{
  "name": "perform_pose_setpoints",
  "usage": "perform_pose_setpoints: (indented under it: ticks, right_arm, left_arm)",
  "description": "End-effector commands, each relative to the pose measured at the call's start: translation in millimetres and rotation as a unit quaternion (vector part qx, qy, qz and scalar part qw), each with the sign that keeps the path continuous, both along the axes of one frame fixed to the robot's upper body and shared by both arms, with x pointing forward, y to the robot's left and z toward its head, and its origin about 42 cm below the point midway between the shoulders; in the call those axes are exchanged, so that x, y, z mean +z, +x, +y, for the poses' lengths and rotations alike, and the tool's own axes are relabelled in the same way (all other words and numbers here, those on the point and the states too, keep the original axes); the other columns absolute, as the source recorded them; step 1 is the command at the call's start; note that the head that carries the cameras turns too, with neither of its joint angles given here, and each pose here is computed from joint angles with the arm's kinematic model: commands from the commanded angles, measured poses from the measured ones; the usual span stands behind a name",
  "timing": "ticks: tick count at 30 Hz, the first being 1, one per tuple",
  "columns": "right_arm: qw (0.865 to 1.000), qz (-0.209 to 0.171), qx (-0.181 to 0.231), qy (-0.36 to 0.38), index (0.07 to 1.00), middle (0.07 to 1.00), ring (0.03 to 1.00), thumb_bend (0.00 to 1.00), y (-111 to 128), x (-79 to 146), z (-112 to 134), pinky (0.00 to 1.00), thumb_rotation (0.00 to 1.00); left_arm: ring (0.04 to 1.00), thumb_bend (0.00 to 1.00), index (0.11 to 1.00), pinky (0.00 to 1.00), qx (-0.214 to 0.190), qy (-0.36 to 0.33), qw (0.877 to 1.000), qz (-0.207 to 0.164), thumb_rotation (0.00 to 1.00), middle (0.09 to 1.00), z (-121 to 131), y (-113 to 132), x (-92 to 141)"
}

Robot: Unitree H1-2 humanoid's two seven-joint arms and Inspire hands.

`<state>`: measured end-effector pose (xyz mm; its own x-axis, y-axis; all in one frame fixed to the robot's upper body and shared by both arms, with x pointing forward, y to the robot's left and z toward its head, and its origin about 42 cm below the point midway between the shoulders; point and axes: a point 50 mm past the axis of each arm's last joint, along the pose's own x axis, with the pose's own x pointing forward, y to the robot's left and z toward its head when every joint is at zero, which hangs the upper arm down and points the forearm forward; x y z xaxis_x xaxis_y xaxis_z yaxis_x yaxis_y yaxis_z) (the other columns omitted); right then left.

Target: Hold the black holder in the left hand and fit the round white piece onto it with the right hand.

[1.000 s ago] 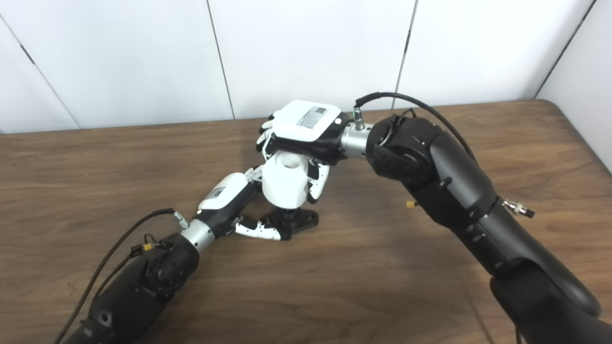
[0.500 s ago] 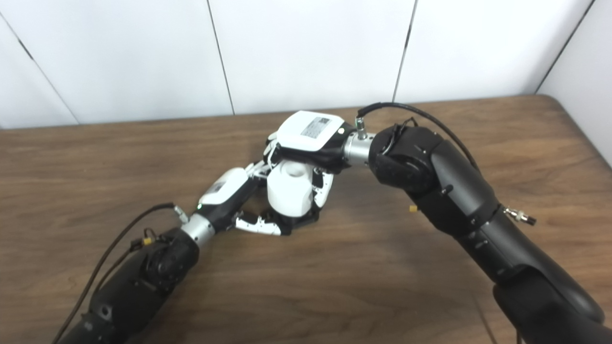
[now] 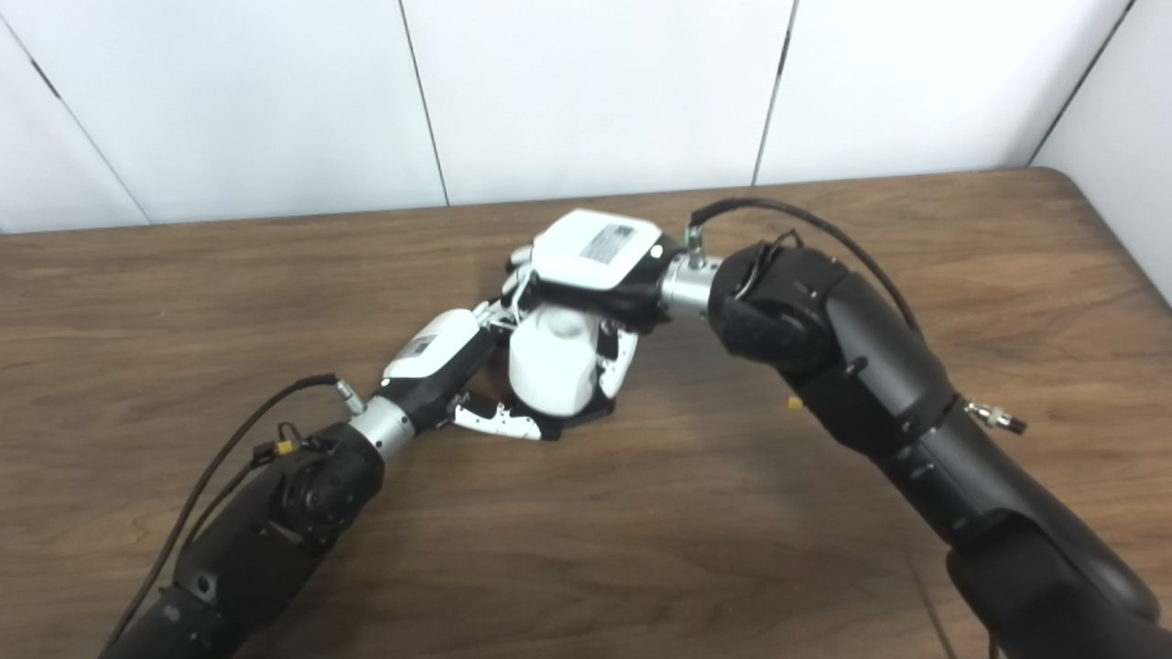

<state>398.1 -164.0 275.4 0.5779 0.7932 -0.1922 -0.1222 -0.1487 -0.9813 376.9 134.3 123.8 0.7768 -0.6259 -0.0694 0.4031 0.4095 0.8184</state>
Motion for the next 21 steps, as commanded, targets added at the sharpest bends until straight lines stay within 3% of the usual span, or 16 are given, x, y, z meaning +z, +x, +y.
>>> perform_pose_setpoints:
  ticks: [1,14,18,19,20,21]
  right_arm:
    - [1.0,-0.012,0.01,-0.007,0.482,0.814,0.901,0.52,0,4,0,0.91,0.14]
    - [0.999,-0.004,0.032,-0.021,0.482,0.817,0.915,0.52,-3,-8,19,0.96,0.14]
    - [1.0,0.005,0.013,-0.028,0.486,0.827,0.92,0.52,-5,-5,18,0.96,0.15]
    - [0.999,0.005,-0.001,-0.032,0.663,0.867,0.921,0.69,-6,-3,17,0.93,0.18]
    - [0.999,0.005,-0.011,-0.035,0.813,0.913,0.929,0.76,-6,-1,17,0.91,0.21]
    - [0.999,0.001,-0.02,-0.035,0.889,0.937,0.932,0.81,-7,1,16,0.9,0.22]
  left_arm:
    - [1.0,0.52,0.482,1.0,-0.029,0.065,0.994,0.084,0.06,0.949,-4,-26,-40]
    - [1.0,0.52,0.482,1.0,-0.03,0.068,0.994,0.079,0.06,0.965,-8,-25,-41]
    - [1.0,0.52,0.482,1.0,-0.028,0.065,0.994,0.083,0.06,0.966,-7,-26,-41]
    - [1.0,0.52,0.482,1.0,-0.029,0.065,0.994,0.083,0.06,0.965,-7,-26,-42]
    - [1.0,0.52,0.482,1.0,-0.03,0.065,0.994,0.083,0.06,0.963,-7,-26,-42]
    - [1.0,0.52,0.482,1.0,-0.03,0.065,0.994,0.083,0.06,0.962,-6,-26,-43]
